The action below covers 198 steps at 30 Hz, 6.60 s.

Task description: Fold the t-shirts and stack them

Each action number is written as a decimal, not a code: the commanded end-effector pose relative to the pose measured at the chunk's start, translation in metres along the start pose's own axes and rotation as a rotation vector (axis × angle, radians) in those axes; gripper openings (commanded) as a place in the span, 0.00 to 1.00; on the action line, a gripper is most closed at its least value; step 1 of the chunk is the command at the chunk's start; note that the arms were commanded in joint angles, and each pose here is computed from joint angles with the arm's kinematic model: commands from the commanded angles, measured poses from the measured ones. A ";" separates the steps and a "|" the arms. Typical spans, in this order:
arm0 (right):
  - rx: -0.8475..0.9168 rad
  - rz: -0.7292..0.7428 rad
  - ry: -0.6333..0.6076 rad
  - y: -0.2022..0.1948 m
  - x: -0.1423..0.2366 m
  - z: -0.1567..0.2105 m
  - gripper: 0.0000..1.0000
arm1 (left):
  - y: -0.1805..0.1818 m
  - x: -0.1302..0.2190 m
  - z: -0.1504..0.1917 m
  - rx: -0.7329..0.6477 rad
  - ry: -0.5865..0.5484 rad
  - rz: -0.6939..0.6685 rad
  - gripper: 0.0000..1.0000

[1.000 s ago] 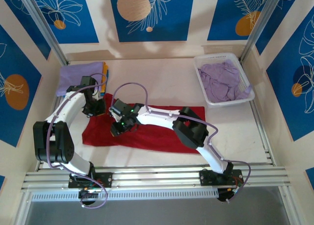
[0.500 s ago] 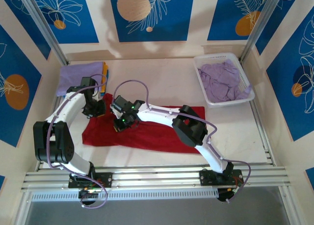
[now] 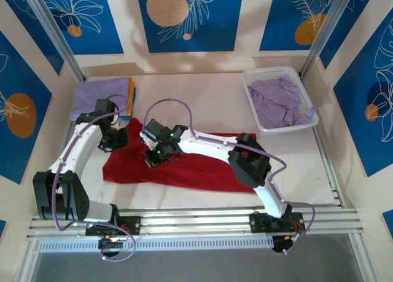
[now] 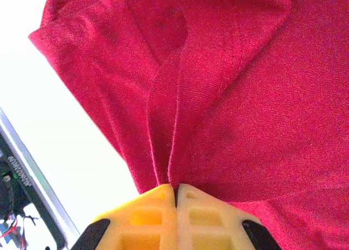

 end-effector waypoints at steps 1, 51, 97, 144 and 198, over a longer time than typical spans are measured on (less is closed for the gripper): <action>0.024 -0.038 0.025 0.008 0.012 0.013 0.00 | 0.011 0.001 0.026 0.037 0.064 -0.030 0.00; -0.455 -0.004 0.065 -0.109 0.062 0.048 0.36 | 0.027 -0.082 -0.016 0.073 0.217 -0.110 0.35; -0.679 0.044 0.002 -0.239 0.090 0.064 0.34 | 0.031 -0.054 0.038 0.141 0.198 -0.050 0.36; -0.904 0.148 0.094 -0.255 0.123 0.154 0.32 | -0.194 -0.100 -0.154 -0.096 0.088 0.195 0.49; -0.780 0.081 0.257 -0.156 0.079 0.140 0.36 | -0.189 -0.166 -0.158 -0.100 0.142 0.186 0.51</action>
Point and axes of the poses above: each hand's point on the last joint's axis, 136 mm out from that joint toward the fingers, its own x axis back along the fingers, its own y axis along the line the jaws close on, z = x × y, the point moved 4 cm from there along x, back along the fingers, and after that the axes turned 4 degrees about -x, right-handed, at the moved point
